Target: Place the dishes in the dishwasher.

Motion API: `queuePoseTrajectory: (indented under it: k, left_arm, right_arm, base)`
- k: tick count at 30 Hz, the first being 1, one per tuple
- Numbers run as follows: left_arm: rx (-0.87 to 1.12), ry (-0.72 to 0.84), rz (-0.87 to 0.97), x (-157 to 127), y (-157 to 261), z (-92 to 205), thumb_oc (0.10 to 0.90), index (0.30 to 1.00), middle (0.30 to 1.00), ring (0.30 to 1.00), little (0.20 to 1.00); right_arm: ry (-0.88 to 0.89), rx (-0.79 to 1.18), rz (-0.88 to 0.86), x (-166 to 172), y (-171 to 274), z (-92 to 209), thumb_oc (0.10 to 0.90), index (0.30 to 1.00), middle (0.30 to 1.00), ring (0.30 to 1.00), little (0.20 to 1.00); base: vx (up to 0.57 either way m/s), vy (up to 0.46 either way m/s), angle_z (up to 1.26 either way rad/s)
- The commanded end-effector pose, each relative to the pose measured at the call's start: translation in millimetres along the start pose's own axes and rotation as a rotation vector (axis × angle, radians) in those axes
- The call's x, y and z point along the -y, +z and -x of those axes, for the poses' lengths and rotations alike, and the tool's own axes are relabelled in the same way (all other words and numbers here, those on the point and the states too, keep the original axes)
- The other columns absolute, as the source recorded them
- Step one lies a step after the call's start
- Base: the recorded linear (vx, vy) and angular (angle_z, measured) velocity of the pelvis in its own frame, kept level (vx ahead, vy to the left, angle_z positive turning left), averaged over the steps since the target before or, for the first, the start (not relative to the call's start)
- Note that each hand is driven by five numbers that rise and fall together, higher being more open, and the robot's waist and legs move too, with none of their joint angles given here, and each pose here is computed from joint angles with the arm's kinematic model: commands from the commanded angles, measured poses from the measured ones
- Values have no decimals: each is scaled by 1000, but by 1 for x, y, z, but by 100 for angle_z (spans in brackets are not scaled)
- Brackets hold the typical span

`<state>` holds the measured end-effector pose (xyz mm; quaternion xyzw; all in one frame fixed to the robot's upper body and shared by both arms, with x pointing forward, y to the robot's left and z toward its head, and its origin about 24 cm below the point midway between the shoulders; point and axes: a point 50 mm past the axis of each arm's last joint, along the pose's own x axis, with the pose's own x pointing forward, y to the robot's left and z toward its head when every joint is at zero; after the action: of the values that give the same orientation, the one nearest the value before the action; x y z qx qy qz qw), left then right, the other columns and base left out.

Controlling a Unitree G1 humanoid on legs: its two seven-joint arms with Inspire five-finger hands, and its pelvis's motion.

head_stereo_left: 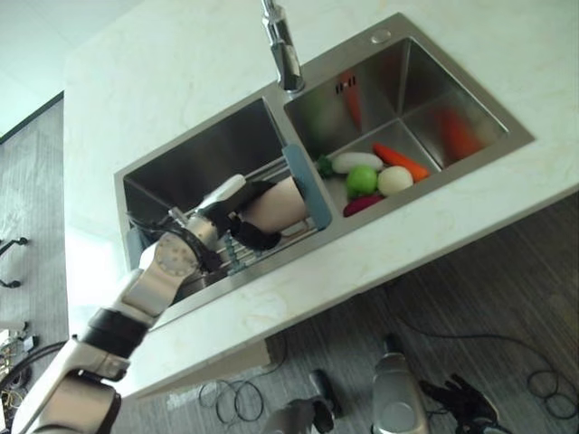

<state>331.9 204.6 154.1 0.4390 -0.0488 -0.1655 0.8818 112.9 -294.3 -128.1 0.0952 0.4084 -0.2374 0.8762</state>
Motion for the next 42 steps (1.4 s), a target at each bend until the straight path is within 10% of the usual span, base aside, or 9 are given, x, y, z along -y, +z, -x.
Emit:
queuePoseTrajectory:
  k: [1, 27, 42]
  left_arm:
    - [132, 68, -8, -9, 23, -3, 400, 300, 300, 300, 300]
    - [124, 922, -56, -80, -21, 103, 400, 300, 300, 300, 300]
    - [220, 1101, -65, -90, -12, 130, 400, 300, 300, 300, 300]
  right_arm:
    - [-4, 9, -3, 6, -10, 7, 800, 900, 900, 900, 900]
    - [38, -160, 293, 11, -38, 11, 800, 900, 900, 900, 900]
    - [-28, -134, 79, 3, -35, 7, 800, 900, 900, 900, 900]
  base:
    - [-9, -5, 3]
    - [-45, -70, 32]
    - [-193, 251, 111]
